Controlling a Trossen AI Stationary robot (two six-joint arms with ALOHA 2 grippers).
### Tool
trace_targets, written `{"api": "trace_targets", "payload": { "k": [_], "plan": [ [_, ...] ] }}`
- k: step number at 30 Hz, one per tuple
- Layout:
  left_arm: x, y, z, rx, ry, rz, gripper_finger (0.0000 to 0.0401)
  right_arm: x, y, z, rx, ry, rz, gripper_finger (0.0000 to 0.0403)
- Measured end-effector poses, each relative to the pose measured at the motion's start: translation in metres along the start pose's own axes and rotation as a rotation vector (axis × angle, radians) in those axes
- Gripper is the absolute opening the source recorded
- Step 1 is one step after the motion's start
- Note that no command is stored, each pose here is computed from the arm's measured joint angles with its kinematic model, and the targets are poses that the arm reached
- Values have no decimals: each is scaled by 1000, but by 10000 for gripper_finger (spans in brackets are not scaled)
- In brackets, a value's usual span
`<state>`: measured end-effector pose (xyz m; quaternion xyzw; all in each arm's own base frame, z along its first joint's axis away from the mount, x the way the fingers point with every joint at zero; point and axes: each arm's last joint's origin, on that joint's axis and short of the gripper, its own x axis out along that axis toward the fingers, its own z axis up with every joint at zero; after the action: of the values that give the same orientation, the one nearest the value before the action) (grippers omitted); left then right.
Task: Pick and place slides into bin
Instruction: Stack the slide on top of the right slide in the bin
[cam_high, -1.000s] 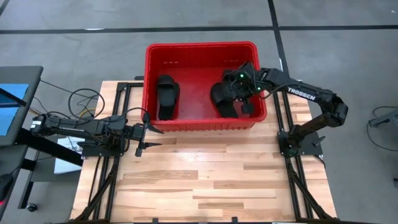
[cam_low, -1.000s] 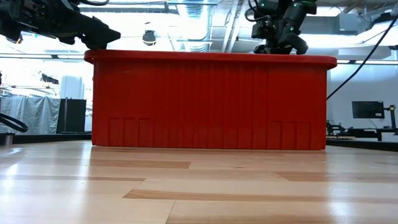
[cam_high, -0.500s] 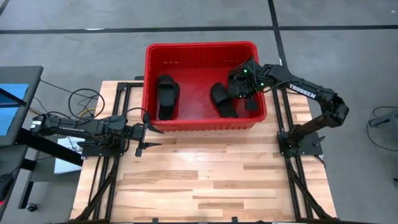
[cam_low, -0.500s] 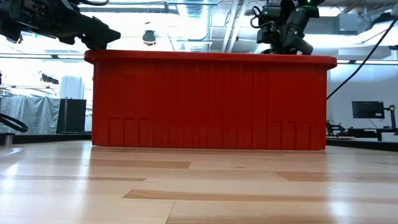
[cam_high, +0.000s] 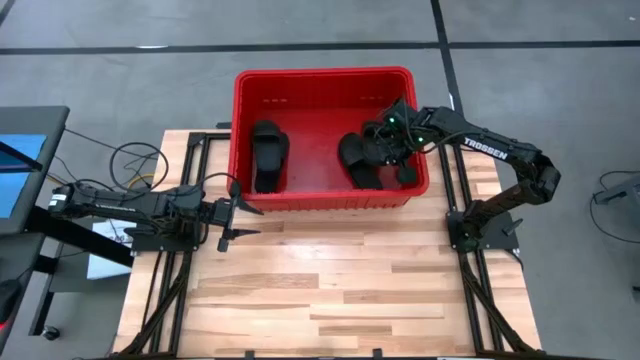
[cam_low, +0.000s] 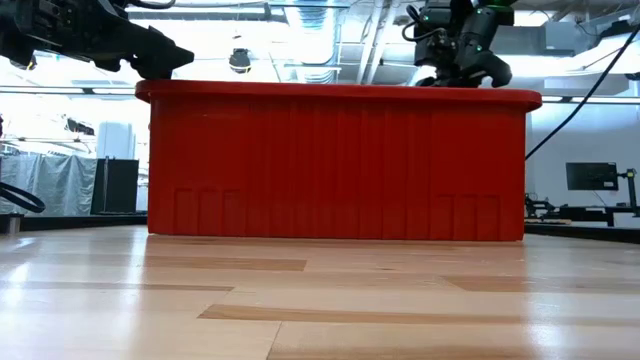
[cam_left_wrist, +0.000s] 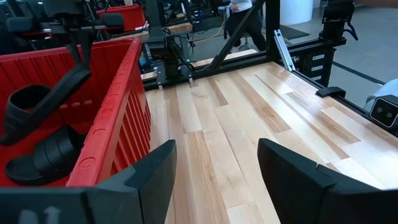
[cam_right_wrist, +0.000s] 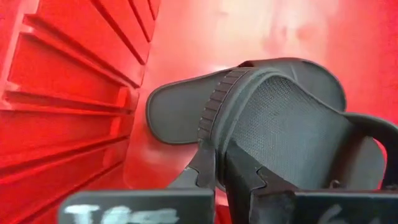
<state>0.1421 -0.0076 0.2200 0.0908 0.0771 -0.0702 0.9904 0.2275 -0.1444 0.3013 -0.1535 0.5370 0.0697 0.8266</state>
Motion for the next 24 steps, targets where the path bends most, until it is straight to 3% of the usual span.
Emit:
{"api": "trace_targets", "payload": {
  "k": [24],
  "plan": [
    [0,0,0,0,0,1,219,0,1,-2,17,-5,27,0]
  ]
}}
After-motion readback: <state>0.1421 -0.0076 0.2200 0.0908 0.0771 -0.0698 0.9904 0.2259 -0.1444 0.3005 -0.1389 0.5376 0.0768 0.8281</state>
